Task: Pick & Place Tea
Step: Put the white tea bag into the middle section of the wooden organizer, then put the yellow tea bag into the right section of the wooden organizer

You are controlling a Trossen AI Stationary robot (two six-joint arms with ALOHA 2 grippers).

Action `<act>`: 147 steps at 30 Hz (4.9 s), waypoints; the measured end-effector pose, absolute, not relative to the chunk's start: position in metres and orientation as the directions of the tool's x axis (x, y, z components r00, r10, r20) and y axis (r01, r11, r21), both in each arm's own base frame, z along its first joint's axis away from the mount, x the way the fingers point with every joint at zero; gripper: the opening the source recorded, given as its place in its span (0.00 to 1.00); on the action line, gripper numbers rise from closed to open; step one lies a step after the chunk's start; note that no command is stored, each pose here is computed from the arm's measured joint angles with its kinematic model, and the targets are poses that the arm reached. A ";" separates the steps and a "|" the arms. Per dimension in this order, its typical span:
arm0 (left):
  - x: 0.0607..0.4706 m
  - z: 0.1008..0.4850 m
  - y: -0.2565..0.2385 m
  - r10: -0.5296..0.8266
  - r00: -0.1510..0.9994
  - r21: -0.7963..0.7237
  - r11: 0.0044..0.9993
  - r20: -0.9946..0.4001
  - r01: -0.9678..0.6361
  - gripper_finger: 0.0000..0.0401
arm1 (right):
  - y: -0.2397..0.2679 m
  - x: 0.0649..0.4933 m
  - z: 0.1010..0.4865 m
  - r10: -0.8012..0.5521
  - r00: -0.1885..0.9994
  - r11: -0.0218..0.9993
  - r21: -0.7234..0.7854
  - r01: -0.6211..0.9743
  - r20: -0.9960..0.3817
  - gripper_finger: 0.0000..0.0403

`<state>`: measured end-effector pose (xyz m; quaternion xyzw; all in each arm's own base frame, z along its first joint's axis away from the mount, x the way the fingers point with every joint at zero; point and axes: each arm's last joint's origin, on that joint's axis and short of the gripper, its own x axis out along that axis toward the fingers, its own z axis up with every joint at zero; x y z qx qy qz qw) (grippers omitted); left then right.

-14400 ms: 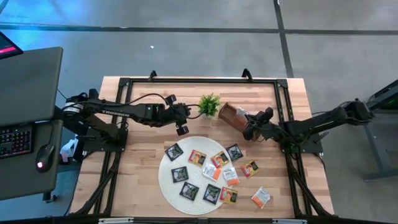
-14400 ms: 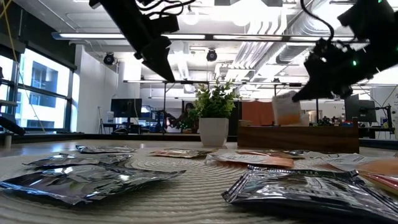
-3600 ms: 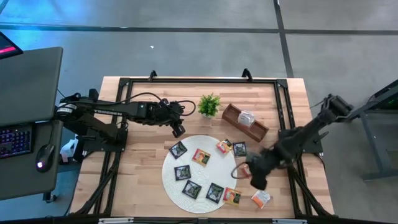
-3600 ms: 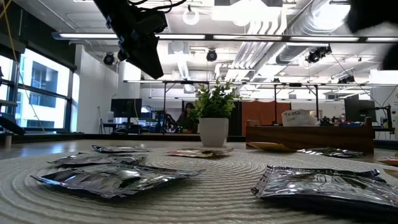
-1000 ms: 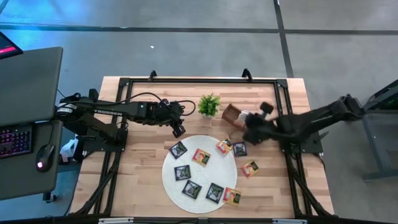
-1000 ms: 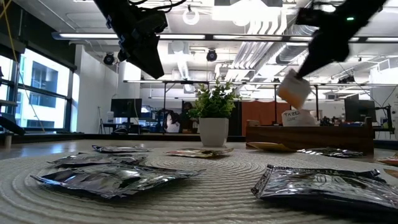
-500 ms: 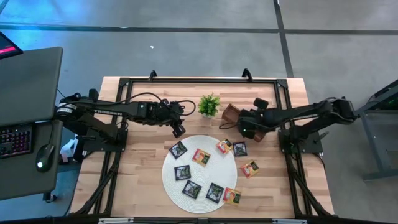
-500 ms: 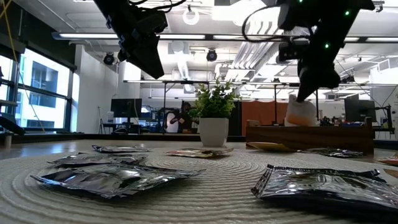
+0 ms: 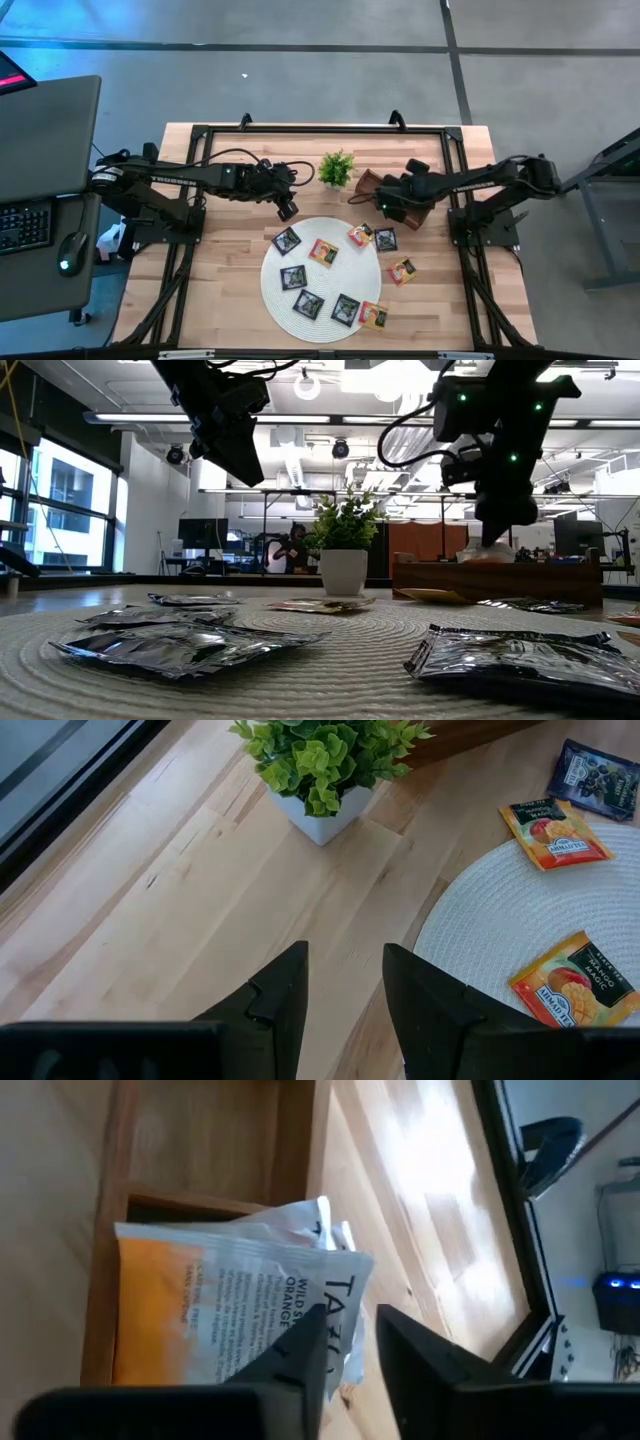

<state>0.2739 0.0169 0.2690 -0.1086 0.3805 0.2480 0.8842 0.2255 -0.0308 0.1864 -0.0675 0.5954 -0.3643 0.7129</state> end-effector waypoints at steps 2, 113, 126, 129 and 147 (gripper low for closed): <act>0.274 0.269 0.017 0.356 0.588 -0.003 0.854 -0.727 -0.521 0.32 | -0.030 0.225 0.188 -0.602 0.034 0.725 -0.527 0.444 -0.798 0.27; 0.279 0.269 0.016 0.330 0.618 -0.020 0.872 -0.714 -0.488 0.32 | 0.035 0.180 0.218 -0.705 0.039 0.646 -0.619 0.446 -0.708 0.01; 0.279 0.269 0.016 0.329 0.618 -0.020 0.872 -0.714 -0.488 0.32 | 0.013 0.169 0.185 -0.631 -0.107 0.656 -0.602 0.455 -0.768 0.01; 0.279 0.269 0.016 0.329 0.618 -0.020 0.873 -0.714 -0.488 0.32 | 0.013 0.169 0.184 -0.610 -0.116 0.669 -0.588 0.455 -0.784 0.03; 0.279 0.268 0.015 0.282 0.628 -0.052 0.887 -0.725 -0.459 0.32 | 0.023 0.192 0.214 -0.526 0.003 0.722 -0.444 0.530 -0.850 0.29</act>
